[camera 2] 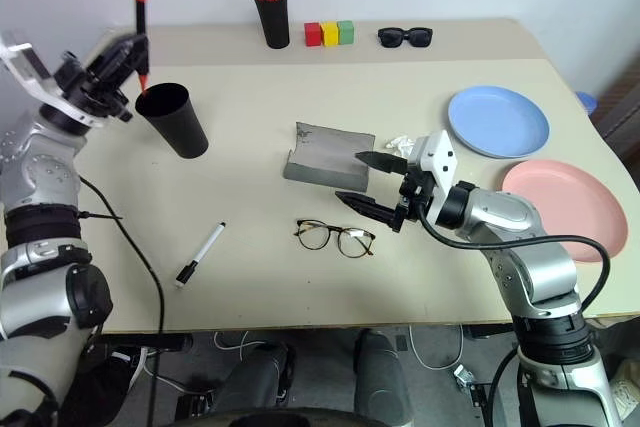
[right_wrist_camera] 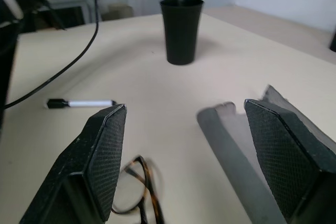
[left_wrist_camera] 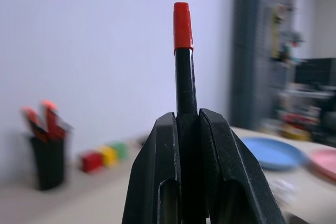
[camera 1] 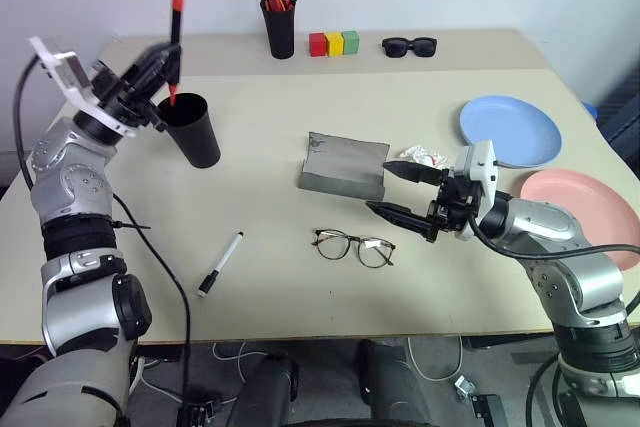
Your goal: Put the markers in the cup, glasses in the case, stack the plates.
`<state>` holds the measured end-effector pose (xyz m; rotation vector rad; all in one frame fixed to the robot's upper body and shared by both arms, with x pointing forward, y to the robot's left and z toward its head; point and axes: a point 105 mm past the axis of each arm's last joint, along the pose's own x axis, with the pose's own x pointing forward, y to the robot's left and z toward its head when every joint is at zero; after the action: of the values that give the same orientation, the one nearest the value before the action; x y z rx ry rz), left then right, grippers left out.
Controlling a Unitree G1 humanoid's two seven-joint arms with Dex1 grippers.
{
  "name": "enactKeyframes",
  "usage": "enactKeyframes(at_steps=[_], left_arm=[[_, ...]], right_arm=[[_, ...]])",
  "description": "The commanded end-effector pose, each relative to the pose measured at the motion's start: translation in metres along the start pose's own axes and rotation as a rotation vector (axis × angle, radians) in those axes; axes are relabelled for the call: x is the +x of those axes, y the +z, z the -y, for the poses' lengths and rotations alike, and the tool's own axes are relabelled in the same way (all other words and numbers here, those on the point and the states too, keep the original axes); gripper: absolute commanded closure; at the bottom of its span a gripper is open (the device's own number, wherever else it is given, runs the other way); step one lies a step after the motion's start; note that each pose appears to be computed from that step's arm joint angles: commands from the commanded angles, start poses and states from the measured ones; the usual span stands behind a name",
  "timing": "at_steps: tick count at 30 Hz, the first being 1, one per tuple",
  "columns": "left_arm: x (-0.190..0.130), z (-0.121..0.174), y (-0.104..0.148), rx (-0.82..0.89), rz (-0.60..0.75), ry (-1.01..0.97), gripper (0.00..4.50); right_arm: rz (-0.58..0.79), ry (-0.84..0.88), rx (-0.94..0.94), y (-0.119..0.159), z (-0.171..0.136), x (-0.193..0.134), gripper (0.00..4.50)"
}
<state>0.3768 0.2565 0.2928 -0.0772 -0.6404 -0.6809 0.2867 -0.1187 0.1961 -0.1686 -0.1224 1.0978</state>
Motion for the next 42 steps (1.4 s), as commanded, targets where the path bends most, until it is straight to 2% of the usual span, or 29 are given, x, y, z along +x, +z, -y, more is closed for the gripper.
enactKeyframes(at_steps=[1,5,10,15,28,37,39,42], left_arm=[[-0.007,-0.026,0.020,0.073,0.111,0.169,4.48],[-0.014,-0.038,0.010,0.070,0.145,0.275,4.48],[-0.014,-0.034,-0.011,0.043,0.190,0.321,4.48],[-0.019,-0.025,-0.035,0.019,0.136,0.297,4.48],[-0.023,-0.022,-0.042,0.101,0.083,0.281,4.48],[-0.024,-0.021,-0.050,0.068,0.076,0.299,4.48],[-0.026,-0.024,-0.049,0.071,0.078,0.320,3.46],[-0.027,-0.025,-0.048,0.085,0.071,0.330,2.16]], right_arm=[[0.023,-0.007,-0.053,0.012,0.002,0.000,0.83],[0.025,0.003,-0.048,0.013,0.000,0.000,0.83],[0.029,0.007,-0.050,0.015,-0.002,0.002,0.83],[0.027,0.003,-0.053,0.015,-0.003,0.001,0.83],[0.021,-0.018,-0.057,0.014,-0.006,-0.001,0.83],[-0.007,-0.038,-0.063,0.014,-0.005,-0.011,0.83],[-0.008,-0.041,-0.067,0.015,-0.004,-0.011,0.83],[-0.003,-0.044,-0.071,0.016,-0.004,-0.011,0.83]])
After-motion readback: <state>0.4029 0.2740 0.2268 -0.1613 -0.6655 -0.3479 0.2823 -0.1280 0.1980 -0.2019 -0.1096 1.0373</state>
